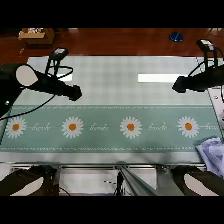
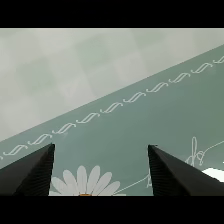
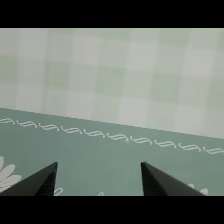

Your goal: Fold the shirts.

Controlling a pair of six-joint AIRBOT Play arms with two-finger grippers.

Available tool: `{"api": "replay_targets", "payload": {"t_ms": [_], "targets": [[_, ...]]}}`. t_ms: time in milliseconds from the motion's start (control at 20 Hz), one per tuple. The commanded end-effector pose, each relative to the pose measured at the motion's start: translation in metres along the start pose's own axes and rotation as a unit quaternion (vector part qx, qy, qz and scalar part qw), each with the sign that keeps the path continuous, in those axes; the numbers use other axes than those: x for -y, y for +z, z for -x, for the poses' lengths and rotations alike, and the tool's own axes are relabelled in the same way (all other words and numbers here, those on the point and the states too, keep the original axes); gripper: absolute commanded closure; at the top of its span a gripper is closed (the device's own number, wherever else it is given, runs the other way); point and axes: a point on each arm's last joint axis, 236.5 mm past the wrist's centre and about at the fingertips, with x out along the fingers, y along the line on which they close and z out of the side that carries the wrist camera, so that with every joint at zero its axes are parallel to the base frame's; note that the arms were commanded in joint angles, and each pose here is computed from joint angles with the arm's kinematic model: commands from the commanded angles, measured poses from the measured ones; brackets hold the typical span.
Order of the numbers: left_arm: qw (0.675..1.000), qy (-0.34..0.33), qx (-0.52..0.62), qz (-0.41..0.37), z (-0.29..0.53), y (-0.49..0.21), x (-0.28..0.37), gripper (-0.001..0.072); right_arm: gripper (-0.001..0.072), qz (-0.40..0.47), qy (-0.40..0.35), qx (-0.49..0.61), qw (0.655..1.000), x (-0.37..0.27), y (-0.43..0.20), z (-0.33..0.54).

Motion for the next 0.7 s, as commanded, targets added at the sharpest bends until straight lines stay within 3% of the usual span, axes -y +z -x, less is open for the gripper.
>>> {"api": "replay_targets", "payload": {"t_ms": [0,650], "targets": [[1.0,0.014,0.005,0.001,-0.002,0.0039,-0.0057,-0.0013,0.0115,0.011,0.001,0.006,1.0,-0.0076,0.0057,-0.0069],[1.0,0.014,0.006,0.002,-0.0035,0.0049,-0.0059,-0.0013,0.012,0.011,0.001,0.006,1.0,-0.0075,0.0057,-0.0069]]}}
